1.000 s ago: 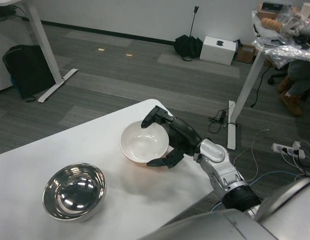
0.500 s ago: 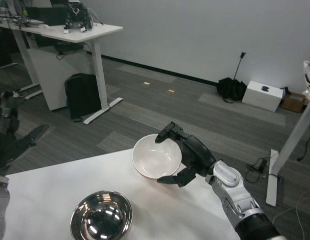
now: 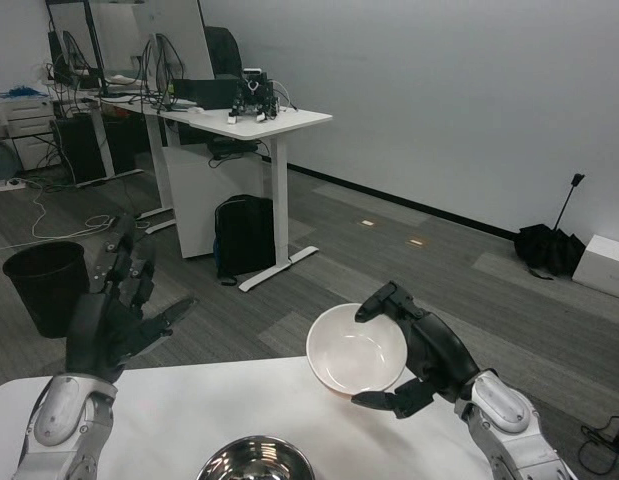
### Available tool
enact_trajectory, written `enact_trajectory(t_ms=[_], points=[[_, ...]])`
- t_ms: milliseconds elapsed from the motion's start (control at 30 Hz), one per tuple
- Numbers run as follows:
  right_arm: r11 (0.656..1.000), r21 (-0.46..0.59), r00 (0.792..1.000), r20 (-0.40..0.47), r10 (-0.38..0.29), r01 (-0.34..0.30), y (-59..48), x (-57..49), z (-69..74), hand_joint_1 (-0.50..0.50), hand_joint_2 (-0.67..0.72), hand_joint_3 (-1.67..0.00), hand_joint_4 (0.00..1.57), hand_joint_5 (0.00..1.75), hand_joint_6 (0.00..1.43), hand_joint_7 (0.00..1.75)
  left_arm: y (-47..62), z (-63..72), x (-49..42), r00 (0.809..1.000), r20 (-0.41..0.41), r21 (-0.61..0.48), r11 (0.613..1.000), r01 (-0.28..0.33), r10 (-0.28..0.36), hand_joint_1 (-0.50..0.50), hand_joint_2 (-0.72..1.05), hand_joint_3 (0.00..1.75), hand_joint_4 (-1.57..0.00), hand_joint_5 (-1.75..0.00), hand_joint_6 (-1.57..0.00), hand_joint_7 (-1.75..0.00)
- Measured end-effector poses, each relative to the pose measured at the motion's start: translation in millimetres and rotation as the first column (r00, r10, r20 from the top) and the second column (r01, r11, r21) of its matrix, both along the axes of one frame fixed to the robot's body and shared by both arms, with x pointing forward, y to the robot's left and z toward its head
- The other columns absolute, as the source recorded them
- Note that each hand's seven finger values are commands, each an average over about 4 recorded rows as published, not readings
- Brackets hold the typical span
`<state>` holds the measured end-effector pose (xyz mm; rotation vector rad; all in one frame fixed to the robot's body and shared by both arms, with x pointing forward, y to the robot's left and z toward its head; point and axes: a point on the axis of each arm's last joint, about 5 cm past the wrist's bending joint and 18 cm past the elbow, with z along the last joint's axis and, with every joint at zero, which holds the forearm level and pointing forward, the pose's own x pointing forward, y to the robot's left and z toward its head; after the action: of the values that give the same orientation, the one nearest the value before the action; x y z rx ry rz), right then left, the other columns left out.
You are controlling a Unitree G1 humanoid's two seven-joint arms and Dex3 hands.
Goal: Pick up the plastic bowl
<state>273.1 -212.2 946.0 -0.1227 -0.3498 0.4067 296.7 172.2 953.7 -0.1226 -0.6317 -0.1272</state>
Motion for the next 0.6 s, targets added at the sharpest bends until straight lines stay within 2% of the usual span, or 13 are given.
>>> enact_trajectory(t_ms=[167,267,400,600], points=[[1.000,0.004,1.000,0.009,0.003,-0.003,3.7,3.5,1.9,-0.25,-0.60,-1.35,0.81,1.41,0.11,1.68,-2.5,-2.3,-0.8,1.000,-0.008,0.002,1.000,0.009,-0.009,-0.50,0.78,0.00,0.00,0.00,0.00,0.00],[1.000,0.014,1.000,0.023,-0.005,0.005,4.7,5.1,3.0,-0.25,-0.60,-1.35,0.83,1.36,0.11,1.68,-3.1,-4.2,-1.7,1.000,-0.014,0.002,1.000,0.011,-0.011,-0.50,0.78,0.07,0.00,0.00,0.00,0.00],[1.000,0.025,0.999,0.037,-0.019,0.018,4.1,5.9,3.4,-0.25,-0.60,-1.35,0.88,1.36,0.12,1.68,-2.5,-6.9,-3.2,1.000,-0.023,0.002,1.000,0.010,-0.010,-0.50,0.78,0.00,0.00,0.00,0.00,0.00],[0.999,0.041,0.999,0.046,-0.020,0.018,6.6,5.8,2.3,-0.25,-0.60,-1.35,0.91,1.36,0.14,1.68,-1.1,-11.4,-5.8,0.999,-0.038,0.002,1.000,0.006,-0.006,-0.50,0.78,0.00,0.00,0.00,0.00,0.00]])
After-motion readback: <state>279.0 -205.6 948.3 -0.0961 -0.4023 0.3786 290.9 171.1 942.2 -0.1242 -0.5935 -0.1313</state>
